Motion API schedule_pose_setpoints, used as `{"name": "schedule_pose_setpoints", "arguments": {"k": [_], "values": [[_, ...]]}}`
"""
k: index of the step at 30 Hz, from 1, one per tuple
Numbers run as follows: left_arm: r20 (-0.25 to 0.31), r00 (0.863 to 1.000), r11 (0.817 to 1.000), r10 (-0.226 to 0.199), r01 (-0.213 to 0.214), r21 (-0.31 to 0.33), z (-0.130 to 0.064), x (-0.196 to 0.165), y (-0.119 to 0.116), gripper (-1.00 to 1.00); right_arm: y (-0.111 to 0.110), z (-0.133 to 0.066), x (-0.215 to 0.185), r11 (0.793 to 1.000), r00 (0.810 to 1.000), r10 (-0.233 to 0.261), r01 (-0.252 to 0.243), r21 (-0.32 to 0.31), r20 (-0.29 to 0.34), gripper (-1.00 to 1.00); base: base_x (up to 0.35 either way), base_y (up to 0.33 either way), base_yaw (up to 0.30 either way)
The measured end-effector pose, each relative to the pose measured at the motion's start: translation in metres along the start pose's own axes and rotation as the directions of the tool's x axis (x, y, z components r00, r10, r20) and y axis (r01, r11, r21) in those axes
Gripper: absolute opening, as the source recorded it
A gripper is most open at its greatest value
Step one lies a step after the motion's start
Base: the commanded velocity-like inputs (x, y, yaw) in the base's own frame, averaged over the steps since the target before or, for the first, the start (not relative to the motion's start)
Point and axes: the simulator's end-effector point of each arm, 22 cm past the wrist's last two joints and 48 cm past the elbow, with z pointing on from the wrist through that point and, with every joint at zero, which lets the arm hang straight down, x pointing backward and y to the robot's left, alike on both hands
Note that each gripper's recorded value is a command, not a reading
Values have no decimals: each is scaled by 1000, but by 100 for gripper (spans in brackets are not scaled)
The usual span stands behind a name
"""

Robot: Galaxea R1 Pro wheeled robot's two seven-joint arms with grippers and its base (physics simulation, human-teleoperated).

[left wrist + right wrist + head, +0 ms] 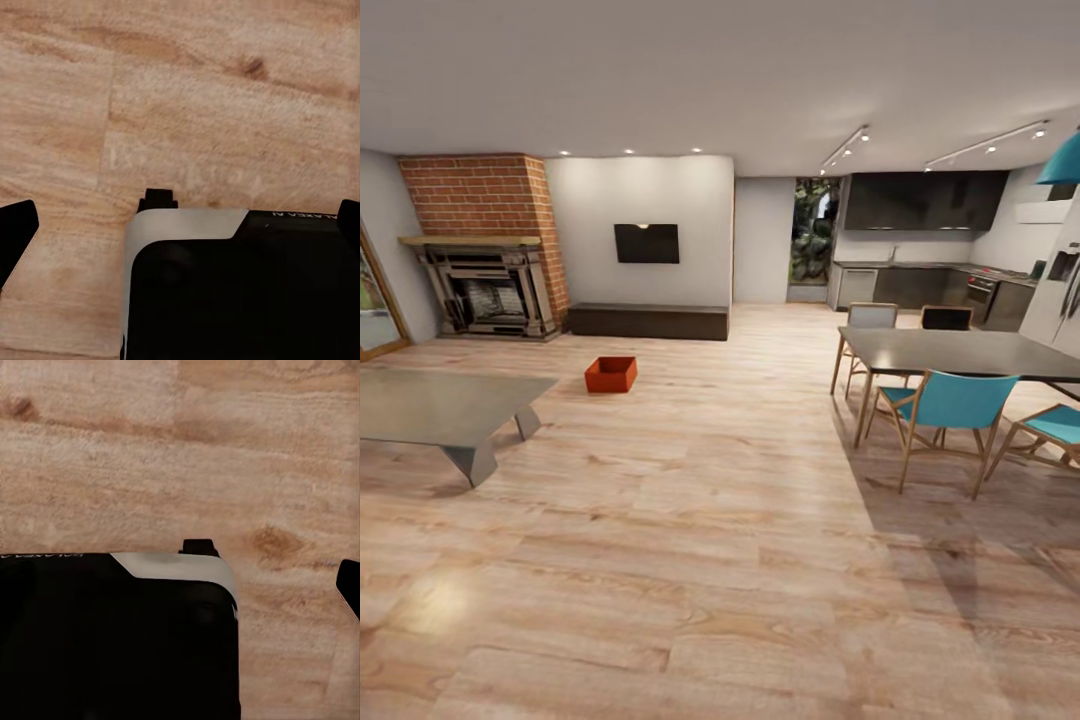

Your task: Move the two storage containers from the living room to the garage. In the garage, place one container on the floor and stack the other container on top of it (either order is fine).

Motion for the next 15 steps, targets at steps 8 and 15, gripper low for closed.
{"name": "schedule_pose_setpoints", "arguments": {"k": [8, 15], "values": [[0, 1000, 1000, 0, 0, 0, 0, 0, 0, 100, 0, 0, 0, 1000, 1000, 0, 0, 0, -1, 100, 322, 0, 0], [0, 1000, 1000, 0, 0, 0, 0, 0, 0, 100, 0, 0, 0, 1000, 1000, 0, 0, 0, -1, 100, 322, 0, 0]]}}
